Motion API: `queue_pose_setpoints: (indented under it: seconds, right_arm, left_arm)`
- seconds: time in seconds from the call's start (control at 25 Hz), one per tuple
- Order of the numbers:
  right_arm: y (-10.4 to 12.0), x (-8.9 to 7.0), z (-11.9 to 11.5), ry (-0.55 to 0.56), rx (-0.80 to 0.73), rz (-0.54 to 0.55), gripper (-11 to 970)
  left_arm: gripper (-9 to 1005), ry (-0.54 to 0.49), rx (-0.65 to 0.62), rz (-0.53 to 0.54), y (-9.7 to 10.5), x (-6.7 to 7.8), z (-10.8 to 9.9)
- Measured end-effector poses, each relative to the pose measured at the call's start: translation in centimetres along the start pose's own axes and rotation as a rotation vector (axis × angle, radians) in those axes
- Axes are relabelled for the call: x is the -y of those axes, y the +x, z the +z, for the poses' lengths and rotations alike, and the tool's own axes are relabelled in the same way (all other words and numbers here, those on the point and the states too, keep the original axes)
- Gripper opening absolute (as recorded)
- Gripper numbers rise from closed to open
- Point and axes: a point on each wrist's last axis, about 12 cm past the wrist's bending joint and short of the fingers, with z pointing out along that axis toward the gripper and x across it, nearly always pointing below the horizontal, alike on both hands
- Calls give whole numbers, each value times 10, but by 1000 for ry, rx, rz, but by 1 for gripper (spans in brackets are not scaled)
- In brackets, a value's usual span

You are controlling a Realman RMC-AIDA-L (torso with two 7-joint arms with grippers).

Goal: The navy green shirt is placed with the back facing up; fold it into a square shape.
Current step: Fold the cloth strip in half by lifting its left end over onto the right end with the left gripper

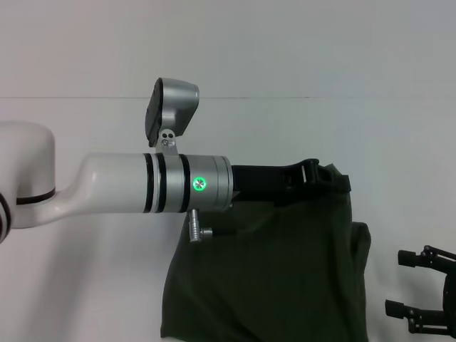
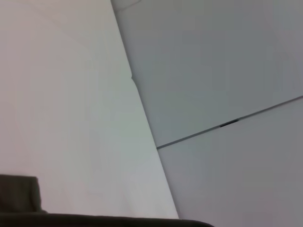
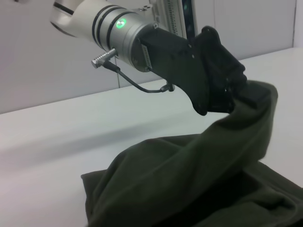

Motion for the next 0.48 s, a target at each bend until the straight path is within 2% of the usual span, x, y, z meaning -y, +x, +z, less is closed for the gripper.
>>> queue_pose_setpoints:
  seconds: [0.4, 0.48]
  right_arm:
    - [-1, 1, 0, 3, 3, 0, 921]
    - [-1, 1, 0, 5, 4, 5, 921]
  left_arm:
    - [33, 8, 54, 38, 4, -4, 8]
    - [71, 8, 79, 32, 4, -6, 7]
